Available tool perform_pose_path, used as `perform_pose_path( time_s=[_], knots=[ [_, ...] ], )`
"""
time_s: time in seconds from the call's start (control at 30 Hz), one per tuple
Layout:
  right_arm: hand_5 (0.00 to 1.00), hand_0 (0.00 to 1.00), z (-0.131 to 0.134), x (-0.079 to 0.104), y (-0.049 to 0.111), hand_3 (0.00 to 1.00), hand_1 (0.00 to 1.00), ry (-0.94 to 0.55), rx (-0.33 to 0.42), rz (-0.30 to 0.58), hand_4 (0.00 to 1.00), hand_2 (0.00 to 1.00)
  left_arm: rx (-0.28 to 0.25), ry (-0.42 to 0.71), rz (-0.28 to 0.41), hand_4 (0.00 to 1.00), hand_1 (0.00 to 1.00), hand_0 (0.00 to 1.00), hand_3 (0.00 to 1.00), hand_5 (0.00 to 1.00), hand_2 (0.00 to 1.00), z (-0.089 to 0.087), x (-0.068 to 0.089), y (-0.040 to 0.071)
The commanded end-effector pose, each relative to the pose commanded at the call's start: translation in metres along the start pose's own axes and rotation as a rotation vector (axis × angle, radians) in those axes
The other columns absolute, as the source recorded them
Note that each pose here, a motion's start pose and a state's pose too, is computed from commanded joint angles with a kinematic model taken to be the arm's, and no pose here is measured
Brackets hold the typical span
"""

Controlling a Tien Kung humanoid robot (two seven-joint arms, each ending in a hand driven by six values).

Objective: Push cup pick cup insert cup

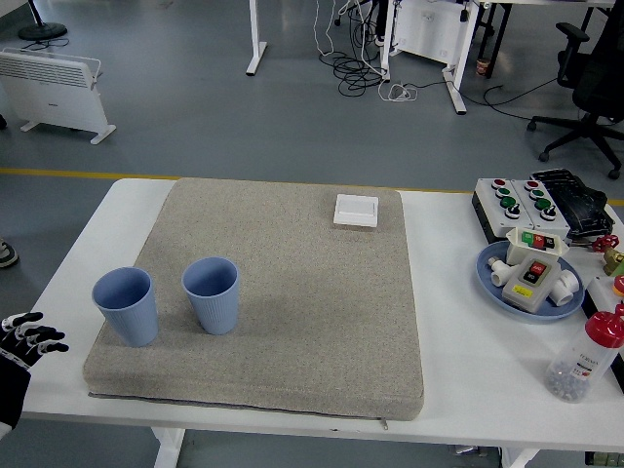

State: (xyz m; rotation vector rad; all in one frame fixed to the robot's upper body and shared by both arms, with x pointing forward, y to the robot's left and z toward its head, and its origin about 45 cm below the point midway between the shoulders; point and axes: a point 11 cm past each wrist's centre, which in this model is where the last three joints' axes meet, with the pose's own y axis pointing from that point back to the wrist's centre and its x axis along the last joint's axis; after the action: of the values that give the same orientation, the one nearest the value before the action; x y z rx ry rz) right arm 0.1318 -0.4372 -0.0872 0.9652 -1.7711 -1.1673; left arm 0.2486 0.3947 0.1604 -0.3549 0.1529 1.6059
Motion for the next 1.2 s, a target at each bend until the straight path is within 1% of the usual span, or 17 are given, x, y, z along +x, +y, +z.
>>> perform_pose_path(
  time_s=[0.13, 0.17, 0.2, 0.27, 0.33, 0.37, 0.4, 0.47, 0.5, 0.53, 0.57, 0.63, 0.73, 0.77, 0.9, 1.13, 1.2],
  knots=[
    [0.535, 0.746, 0.000, 0.000, 0.000, 0.587, 0.698, -0.001, 0.000, 0.000, 0.202, 0.687, 0.020, -0.023, -0.026, 0.536, 0.457, 0.417, 0.484, 0.998, 0.449, -0.005, -0.005, 0.000],
    [0.538, 0.745, 0.000, 0.000, 0.000, 0.586, 0.698, -0.002, 0.000, 0.000, 0.200, 0.687, 0.037, -0.039, -0.040, 0.533, 0.463, 0.467, 0.483, 0.998, 0.452, -0.008, -0.008, 0.000],
    [0.538, 0.745, 0.000, 0.000, 0.000, 0.586, 0.698, -0.002, 0.000, -0.001, 0.200, 0.687, 0.051, -0.048, -0.052, 0.533, 0.463, 0.467, 0.483, 0.998, 0.452, -0.011, -0.010, -0.001],
    [0.538, 0.745, 0.000, 0.000, 0.000, 0.586, 0.698, -0.002, -0.001, -0.001, 0.200, 0.687, 0.062, -0.058, -0.067, 0.533, 0.463, 0.467, 0.483, 0.998, 0.452, -0.014, -0.014, -0.002],
    [0.538, 0.745, 0.000, 0.000, 0.000, 0.586, 0.698, -0.002, -0.001, -0.001, 0.200, 0.687, 0.074, -0.086, -0.099, 0.533, 0.463, 0.467, 0.483, 0.998, 0.452, -0.018, -0.021, -0.005],
    [0.538, 0.745, 0.001, 0.000, 0.000, 0.585, 0.698, -0.003, -0.002, -0.001, 0.198, 0.687, 0.084, -0.105, -0.123, 0.538, 0.468, 0.512, 0.485, 0.998, 0.454, -0.020, -0.026, -0.008],
    [0.538, 0.745, 0.001, 0.000, 0.000, 0.585, 0.698, -0.003, -0.002, -0.001, 0.198, 0.687, 0.087, -0.113, -0.131, 0.538, 0.468, 0.512, 0.485, 0.998, 0.454, -0.021, -0.028, -0.008],
    [0.538, 0.745, 0.000, -0.001, 0.000, 0.585, 0.698, 0.000, -0.002, -0.001, 0.198, 0.687, 0.114, -0.160, -0.173, 0.538, 0.468, 0.512, 0.485, 0.998, 0.454, -0.025, -0.034, -0.010],
    [0.538, 0.745, 0.000, -0.001, 0.000, 0.585, 0.698, 0.001, -0.002, -0.001, 0.198, 0.687, 0.117, -0.167, -0.178, 0.538, 0.468, 0.512, 0.485, 0.998, 0.454, -0.026, -0.035, -0.010],
    [0.538, 0.745, 0.000, -0.001, 0.000, 0.585, 0.698, -0.001, -0.003, -0.001, 0.198, 0.687, 0.134, -0.191, -0.192, 0.538, 0.468, 0.512, 0.485, 0.998, 0.454, -0.028, -0.036, -0.010],
    [0.537, 0.745, 0.001, 0.000, 0.000, 0.584, 0.697, -0.004, -0.003, -0.002, 0.196, 0.686, 0.148, -0.212, -0.205, 0.539, 0.472, 0.556, 0.485, 0.998, 0.458, -0.030, -0.037, -0.010],
    [0.537, 0.745, 0.001, 0.000, 0.000, 0.584, 0.697, -0.008, -0.004, -0.002, 0.196, 0.686, 0.171, -0.253, -0.233, 0.539, 0.472, 0.556, 0.485, 0.998, 0.458, -0.033, -0.039, -0.010],
    [0.537, 0.745, 0.001, 0.000, 0.000, 0.584, 0.697, -0.009, -0.004, -0.002, 0.196, 0.686, 0.177, -0.276, -0.251, 0.539, 0.472, 0.556, 0.485, 0.998, 0.458, -0.034, -0.041, -0.012],
    [0.540, 0.745, 0.001, 0.000, 0.000, 0.584, 0.696, -0.010, -0.004, -0.002, 0.195, 0.686, 0.176, -0.279, -0.252, 0.543, 0.480, 0.640, 0.485, 0.998, 0.458, -0.034, -0.041, -0.013],
    [0.540, 0.745, 0.001, 0.000, 0.000, 0.584, 0.696, -0.012, -0.004, -0.003, 0.195, 0.686, 0.169, -0.303, -0.255, 0.543, 0.480, 0.640, 0.485, 0.998, 0.458, -0.033, -0.042, -0.024],
    [0.537, 0.745, 0.001, -0.001, 0.000, 0.584, 0.696, -0.012, -0.005, -0.003, 0.195, 0.686, 0.182, -0.324, -0.257, 0.545, 0.480, 0.653, 0.485, 0.998, 0.459, -0.035, -0.038, -0.034],
    [0.539, 0.745, 0.001, -0.001, 0.000, 0.584, 0.696, -0.012, -0.005, -0.003, 0.194, 0.686, 0.187, -0.325, -0.252, 0.547, 0.480, 0.646, 0.486, 0.998, 0.459, -0.035, -0.036, -0.034]
  ],
)
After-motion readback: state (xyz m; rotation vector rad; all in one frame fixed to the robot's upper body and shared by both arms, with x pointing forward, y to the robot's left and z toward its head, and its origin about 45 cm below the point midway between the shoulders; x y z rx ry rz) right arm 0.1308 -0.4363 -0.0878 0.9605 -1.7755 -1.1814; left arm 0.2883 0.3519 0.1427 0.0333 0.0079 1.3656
